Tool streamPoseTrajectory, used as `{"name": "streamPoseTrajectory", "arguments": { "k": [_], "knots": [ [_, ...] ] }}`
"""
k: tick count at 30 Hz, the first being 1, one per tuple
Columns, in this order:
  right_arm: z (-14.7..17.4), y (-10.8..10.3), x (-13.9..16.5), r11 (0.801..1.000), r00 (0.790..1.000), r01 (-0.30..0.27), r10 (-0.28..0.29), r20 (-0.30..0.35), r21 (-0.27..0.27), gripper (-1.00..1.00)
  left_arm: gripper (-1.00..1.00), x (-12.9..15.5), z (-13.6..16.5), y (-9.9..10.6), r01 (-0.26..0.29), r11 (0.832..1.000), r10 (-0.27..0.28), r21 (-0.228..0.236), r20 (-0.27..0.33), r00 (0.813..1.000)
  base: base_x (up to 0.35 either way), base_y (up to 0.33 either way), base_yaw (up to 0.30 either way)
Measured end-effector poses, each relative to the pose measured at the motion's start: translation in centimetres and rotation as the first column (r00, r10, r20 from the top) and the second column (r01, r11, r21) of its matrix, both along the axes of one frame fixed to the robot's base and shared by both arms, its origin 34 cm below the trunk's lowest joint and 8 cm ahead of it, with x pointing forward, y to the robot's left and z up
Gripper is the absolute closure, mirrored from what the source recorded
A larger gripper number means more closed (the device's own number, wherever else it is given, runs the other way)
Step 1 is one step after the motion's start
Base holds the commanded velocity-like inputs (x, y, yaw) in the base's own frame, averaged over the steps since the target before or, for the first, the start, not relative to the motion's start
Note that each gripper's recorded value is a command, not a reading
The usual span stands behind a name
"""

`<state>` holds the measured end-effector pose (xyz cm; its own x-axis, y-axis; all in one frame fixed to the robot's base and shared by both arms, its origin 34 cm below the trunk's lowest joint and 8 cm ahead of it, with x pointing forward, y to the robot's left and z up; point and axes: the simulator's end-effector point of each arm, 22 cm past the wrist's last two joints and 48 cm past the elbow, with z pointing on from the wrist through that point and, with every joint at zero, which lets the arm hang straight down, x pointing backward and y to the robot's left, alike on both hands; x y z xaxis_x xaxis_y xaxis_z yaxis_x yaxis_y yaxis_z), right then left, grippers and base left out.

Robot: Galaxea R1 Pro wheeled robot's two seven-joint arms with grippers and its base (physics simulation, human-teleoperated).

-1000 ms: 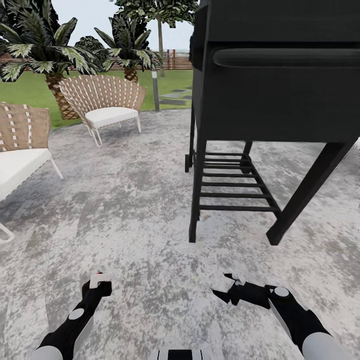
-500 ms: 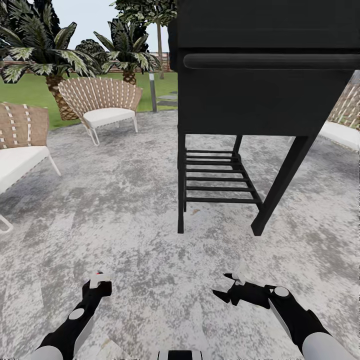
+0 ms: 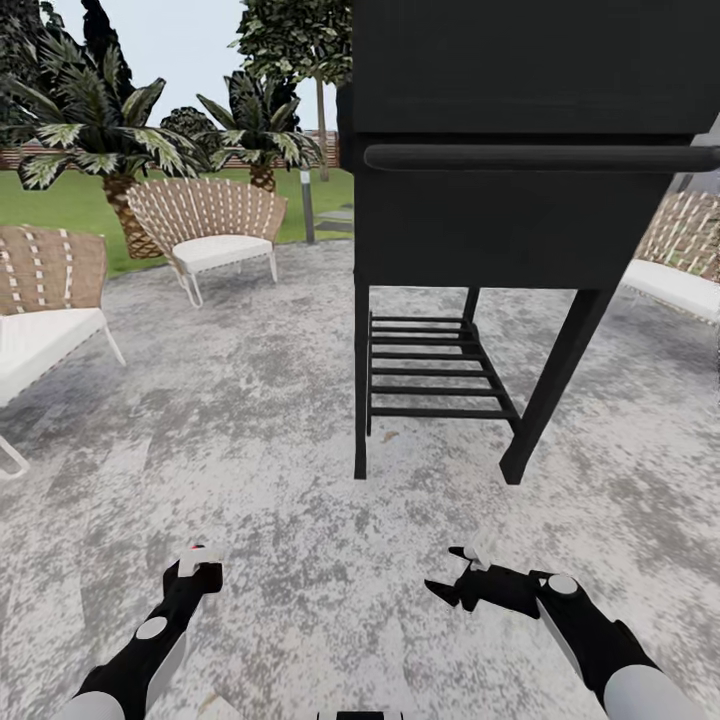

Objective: In the garden, pick up the pesticide atomizer on the floor and spray pesticide onto both trees until each tree trunk is fully covered.

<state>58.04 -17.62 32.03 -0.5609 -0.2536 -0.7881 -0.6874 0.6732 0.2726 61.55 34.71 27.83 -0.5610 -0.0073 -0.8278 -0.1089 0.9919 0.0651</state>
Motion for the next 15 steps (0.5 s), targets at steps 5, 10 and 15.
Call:
{"name": "streamPoseTrajectory", "arguments": {
  "k": [5, 10, 15],
  "knots": [
    [-0.5, -5.5, 4.2, 0.953, 0.958, 0.261, -0.237, 0.159, -0.154, -1.0, 1.0, 0.0, 0.8, 0.1, 0.005, 1.0, -0.005, 0.004, 0.005, 1.0, 0.0, 0.0, 0.0],
    [-5.1, -10.1, -0.9, 0.848, 0.856, 0.492, -0.429, 0.289, -0.198, -1.0, 1.0, -3.3, -0.8, 0.0, 0.004, 1.0, -0.004, 0.004, -0.04, 0.999, 0.0, 0.0, 0.0],
    [-8.3, -12.7, -7.8, 0.772, 0.816, 0.574, -0.51, 0.273, -0.273, -1.0, 1.0, -7.2, -2.3, 0.2, -0.001, 1.0, 0.001, 0.006, -0.085, 0.996, 0.0, 0.0, 0.0]
  ]
}}
